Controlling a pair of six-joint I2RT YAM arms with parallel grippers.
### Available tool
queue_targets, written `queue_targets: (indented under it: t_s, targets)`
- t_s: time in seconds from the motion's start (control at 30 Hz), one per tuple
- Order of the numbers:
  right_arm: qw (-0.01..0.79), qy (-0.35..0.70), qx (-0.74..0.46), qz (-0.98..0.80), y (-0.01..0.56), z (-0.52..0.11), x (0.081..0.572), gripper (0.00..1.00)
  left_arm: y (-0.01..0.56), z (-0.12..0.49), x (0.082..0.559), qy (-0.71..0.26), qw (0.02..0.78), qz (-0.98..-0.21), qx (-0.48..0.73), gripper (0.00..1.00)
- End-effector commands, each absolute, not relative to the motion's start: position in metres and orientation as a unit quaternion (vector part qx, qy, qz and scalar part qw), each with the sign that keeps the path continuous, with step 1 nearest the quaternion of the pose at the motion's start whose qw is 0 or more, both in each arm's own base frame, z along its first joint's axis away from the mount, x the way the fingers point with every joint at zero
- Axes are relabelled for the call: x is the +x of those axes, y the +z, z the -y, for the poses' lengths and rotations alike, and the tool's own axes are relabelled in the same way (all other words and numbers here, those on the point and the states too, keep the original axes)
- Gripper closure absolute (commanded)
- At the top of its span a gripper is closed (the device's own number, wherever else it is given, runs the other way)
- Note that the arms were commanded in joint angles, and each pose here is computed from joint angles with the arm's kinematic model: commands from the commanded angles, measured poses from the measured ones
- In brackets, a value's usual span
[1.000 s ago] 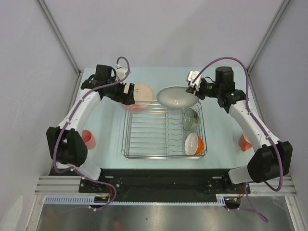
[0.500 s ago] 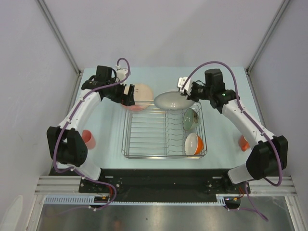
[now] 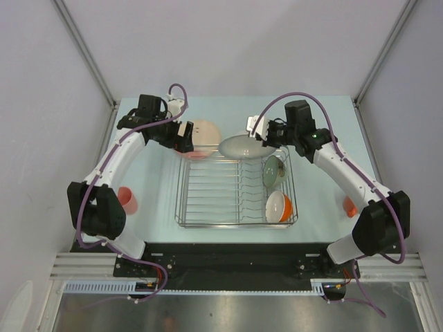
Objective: Load the mixed dishes into the dish rack
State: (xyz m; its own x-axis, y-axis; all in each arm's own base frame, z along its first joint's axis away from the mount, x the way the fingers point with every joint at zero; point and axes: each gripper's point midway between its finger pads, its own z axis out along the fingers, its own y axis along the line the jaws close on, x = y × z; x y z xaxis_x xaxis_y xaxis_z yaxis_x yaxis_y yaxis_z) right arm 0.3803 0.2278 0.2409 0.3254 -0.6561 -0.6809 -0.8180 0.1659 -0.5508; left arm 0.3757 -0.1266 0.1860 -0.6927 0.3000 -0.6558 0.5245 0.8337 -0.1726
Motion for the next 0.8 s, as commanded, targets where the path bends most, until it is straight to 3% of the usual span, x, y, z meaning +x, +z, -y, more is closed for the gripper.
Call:
queue_targets:
  t_s: [0.0,0.4,0.63,0.77]
  targets:
    - [0.484,0.073,-0.645,-0.587,0.239,-0.222,0.38,1.0,0.19,0.126,0.381,-0.176,0.334,-0.895,0.236,0.0]
    - [0.429,0.101,-0.638,-0.632,0.19,-0.218,0.384,1.0,0.191,0.122,0.379,-0.173,0.336,-0.895,0.238,0.0]
    - [0.436,0.092,-0.62,-0.646,0.192,-0.201,0.386,1.0,0.189,0.121,0.379,-0.172,0.335,-0.895,0.24,0.0]
    - [0.436,0.088,-0.607,-0.658,0.189,-0.196,0.386,0.92,0.191,0.121,0.38,-0.173,0.337,-0.894,0.24,0.0]
